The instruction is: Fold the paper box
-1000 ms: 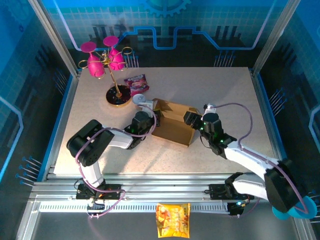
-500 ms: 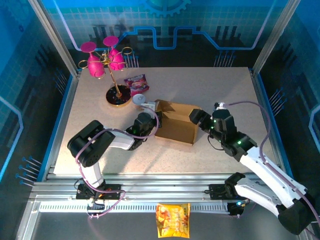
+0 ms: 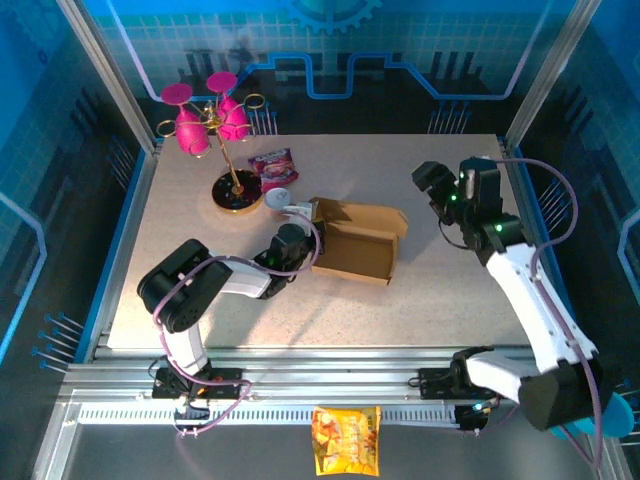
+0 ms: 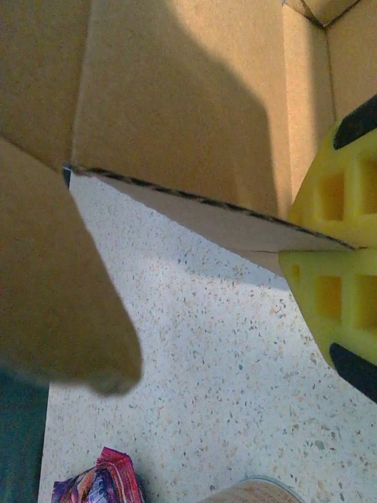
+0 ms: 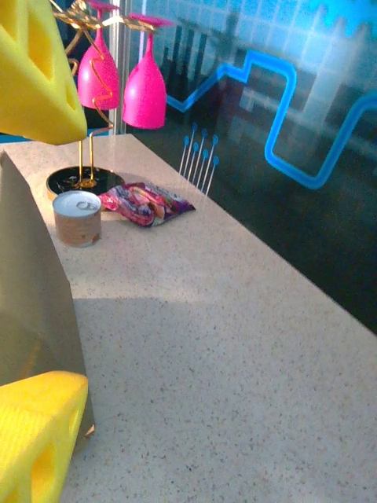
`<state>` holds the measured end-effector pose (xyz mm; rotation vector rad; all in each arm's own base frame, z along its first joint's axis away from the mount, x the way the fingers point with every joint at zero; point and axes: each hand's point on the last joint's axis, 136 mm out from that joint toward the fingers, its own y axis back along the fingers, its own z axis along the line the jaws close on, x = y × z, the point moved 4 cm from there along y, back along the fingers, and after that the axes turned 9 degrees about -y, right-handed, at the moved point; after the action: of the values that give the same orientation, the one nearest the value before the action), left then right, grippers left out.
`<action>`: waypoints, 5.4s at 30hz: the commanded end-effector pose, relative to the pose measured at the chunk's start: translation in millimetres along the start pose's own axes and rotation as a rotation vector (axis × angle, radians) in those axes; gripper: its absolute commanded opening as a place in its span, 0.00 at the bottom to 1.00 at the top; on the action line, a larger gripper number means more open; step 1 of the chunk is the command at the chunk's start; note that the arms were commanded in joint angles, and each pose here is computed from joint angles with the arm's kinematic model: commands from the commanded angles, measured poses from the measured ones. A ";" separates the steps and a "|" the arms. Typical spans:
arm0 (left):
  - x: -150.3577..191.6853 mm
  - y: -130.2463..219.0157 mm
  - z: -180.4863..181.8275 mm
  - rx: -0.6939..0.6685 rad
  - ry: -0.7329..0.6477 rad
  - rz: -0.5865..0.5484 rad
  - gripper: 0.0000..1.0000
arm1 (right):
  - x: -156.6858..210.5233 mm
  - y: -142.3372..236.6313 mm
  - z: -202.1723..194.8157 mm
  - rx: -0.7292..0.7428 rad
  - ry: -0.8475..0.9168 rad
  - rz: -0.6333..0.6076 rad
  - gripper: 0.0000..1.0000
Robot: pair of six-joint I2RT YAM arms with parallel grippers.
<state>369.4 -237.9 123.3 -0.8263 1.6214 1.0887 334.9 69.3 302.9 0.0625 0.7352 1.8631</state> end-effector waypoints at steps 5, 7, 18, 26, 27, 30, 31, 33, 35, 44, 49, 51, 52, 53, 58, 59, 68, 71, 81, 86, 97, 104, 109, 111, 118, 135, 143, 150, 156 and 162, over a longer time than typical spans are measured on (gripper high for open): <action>16.7 0.1 0.7 -0.024 -0.045 0.080 0.00 | 23.3 -65.2 -40.4 0.168 -0.220 0.367 0.71; 14.7 0.9 0.8 -0.026 -0.046 0.077 0.00 | 32.8 -72.8 -43.7 0.190 -0.246 0.418 0.71; 11.0 3.2 -2.4 -0.024 -0.042 0.068 0.00 | 51.8 -81.0 -54.3 0.194 -0.321 0.492 0.68; 8.3 4.1 -3.6 -0.022 -0.050 0.063 0.00 | 40.4 -78.4 -56.5 0.177 -0.324 0.500 0.71; 8.0 4.5 -3.3 -0.023 -0.052 0.063 0.00 | 39.9 -80.1 -56.0 0.172 -0.328 0.514 0.72; 8.4 5.4 -2.8 -0.027 -0.061 0.068 0.00 | 26.7 -72.4 -51.6 0.169 -0.302 0.486 0.74; 7.9 5.7 -2.6 -0.026 -0.062 0.068 0.00 | 20.5 -67.6 -51.8 0.179 -0.283 0.458 0.74; 7.4 6.5 -3.1 -0.026 -0.067 0.066 0.00 | 6.9 -59.5 -51.1 0.187 -0.250 0.401 0.75; 7.0 7.0 -2.4 -0.031 -0.068 0.064 0.00 | 0.4 -60.3 -52.6 0.185 -0.257 0.394 0.75; 6.4 6.8 -1.9 -0.033 -0.068 0.066 0.00 | 18.6 -97.2 -57.0 0.204 -0.328 0.487 0.74; 5.0 5.9 -3.6 -0.031 -0.067 0.065 0.00 | 45.3 -97.9 -59.9 0.217 -0.358 0.537 0.73; 5.0 5.2 -4.0 -0.029 -0.067 0.065 0.00 | 50.0 -99.4 -63.6 0.216 -0.369 0.543 0.71; 4.4 4.4 -4.0 -0.030 -0.066 0.063 0.00 | 52.0 -100.1 -65.0 0.218 -0.372 0.549 0.70; 4.7 4.2 -4.6 -0.028 -0.067 0.064 0.00 | 54.6 -100.4 -66.5 0.222 -0.378 0.558 0.69; 2.5 3.5 -6.6 -0.021 -0.056 0.061 0.03 | 64.4 -94.7 -68.6 0.229 -0.408 0.581 0.69; 2.8 4.1 -6.7 -0.021 -0.049 0.064 0.04 | 66.2 -92.6 -69.2 0.234 -0.411 0.584 0.69; -0.2 14.6 -12.4 -0.007 0.027 0.073 0.15 | 89.7 -82.5 -74.7 0.269 -0.408 0.607 0.61; -0.3 19.8 -13.0 -0.004 0.058 0.082 0.19 | 94.8 -79.9 -77.3 0.273 -0.410 0.612 0.59; 8.8 32.2 -15.2 0.044 0.154 0.120 0.19 | 104.9 -70.9 -87.0 0.286 -0.449 0.607 0.62; 12.4 33.7 -15.0 0.046 0.176 0.131 0.14 | 109.9 -67.4 -88.9 0.281 -0.485 0.618 0.64; 14.6 33.8 -11.6 0.023 0.189 0.136 0.00 | 111.7 -41.6 -104.0 0.343 -0.449 0.588 0.62; 11.9 28.3 -10.9 0.004 0.187 0.123 0.00 | 112.5 -34.0 -123.9 0.363 -0.475 0.590 0.60; 13.3 25.9 -11.1 -0.005 0.199 0.125 0.00 | 117.1 -36.3 -122.2 0.363 -0.491 0.603 0.60; 14.5 25.3 -11.4 -0.007 0.202 0.127 0.00 | 119.5 -36.9 -123.5 0.357 -0.516 0.610 0.60; 15.5 24.4 -12.2 -0.027 0.211 0.124 0.00 | 126.0 -31.2 -127.5 0.358 -0.576 0.622 0.60; 19.4 25.4 -13.2 -0.037 0.229 0.125 0.00 | 147.0 -43.2 -116.9 0.344 -0.680 0.642 0.60; 16.7 27.6 -13.3 -0.035 0.234 0.115 0.00 | 149.7 -59.0 -111.6 0.353 -0.645 0.638 0.51; 15.3 34.6 -15.5 -0.003 0.283 0.129 0.15 | 147.3 -61.7 -118.7 0.406 -0.520 0.613 0.40; 15.7 46.6 -11.9 0.051 0.418 0.188 0.32 | 145.4 -61.4 -123.2 0.445 -0.421 0.579 0.33; 16.5 61.1 -12.5 0.151 0.585 0.265 0.43 | 141.6 -69.9 -118.8 0.448 -0.353 0.560 0.29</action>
<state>318.2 -225.9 127.7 -0.9377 2.1616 0.9996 288.3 152.5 131.2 0.9917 0.8442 2.0869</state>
